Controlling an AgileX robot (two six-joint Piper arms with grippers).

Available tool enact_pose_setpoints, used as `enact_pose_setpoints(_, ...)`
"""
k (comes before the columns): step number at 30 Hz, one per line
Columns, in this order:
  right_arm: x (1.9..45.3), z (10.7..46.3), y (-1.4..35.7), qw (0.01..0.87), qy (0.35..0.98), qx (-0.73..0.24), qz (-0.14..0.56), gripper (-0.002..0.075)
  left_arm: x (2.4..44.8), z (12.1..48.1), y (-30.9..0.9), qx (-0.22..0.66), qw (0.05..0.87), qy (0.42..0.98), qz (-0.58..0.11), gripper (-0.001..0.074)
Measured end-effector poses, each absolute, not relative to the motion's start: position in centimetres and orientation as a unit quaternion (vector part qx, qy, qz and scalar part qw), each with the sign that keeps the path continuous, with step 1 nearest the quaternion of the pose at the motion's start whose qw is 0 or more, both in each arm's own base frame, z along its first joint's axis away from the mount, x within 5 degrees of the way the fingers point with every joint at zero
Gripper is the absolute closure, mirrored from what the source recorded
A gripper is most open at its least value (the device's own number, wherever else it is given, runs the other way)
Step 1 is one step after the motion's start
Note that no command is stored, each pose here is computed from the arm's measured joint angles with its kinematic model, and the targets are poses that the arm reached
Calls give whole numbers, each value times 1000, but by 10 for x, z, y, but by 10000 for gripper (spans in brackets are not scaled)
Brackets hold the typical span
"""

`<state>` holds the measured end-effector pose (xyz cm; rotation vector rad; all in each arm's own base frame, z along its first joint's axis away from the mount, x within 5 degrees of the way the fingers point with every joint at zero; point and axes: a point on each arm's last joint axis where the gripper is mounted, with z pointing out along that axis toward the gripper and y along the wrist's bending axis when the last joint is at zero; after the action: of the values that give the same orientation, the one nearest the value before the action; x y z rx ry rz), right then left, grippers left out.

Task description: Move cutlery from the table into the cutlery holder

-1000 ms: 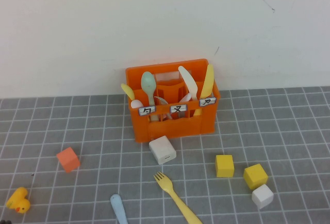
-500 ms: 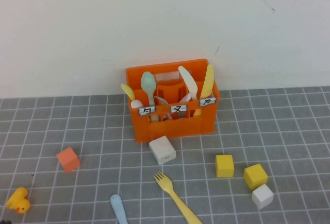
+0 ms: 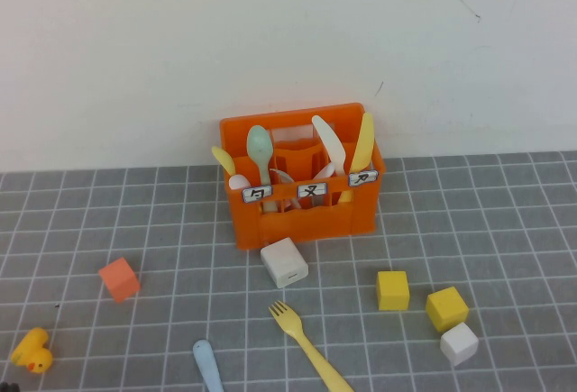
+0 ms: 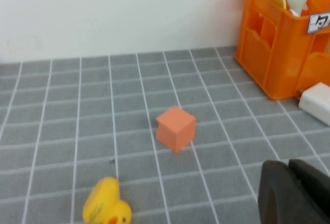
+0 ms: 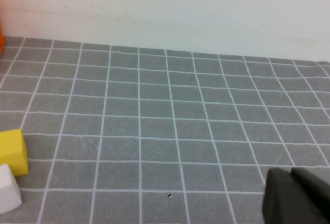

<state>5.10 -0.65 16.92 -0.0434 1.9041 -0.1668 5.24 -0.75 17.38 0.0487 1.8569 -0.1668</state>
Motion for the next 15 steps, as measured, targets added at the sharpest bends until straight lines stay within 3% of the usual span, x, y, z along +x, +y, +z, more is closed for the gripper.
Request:
enact_pose_setpoints(6, 53, 173, -6, 601, 796, -20, -72, 727, 55, 186, -7, 32, 655, 753, -65, 736)
enact_pose_setpoints(15, 56, 207, -3, 737, 671, -27, -74, 727, 55, 214, -9, 37, 762, 641, -77, 736)
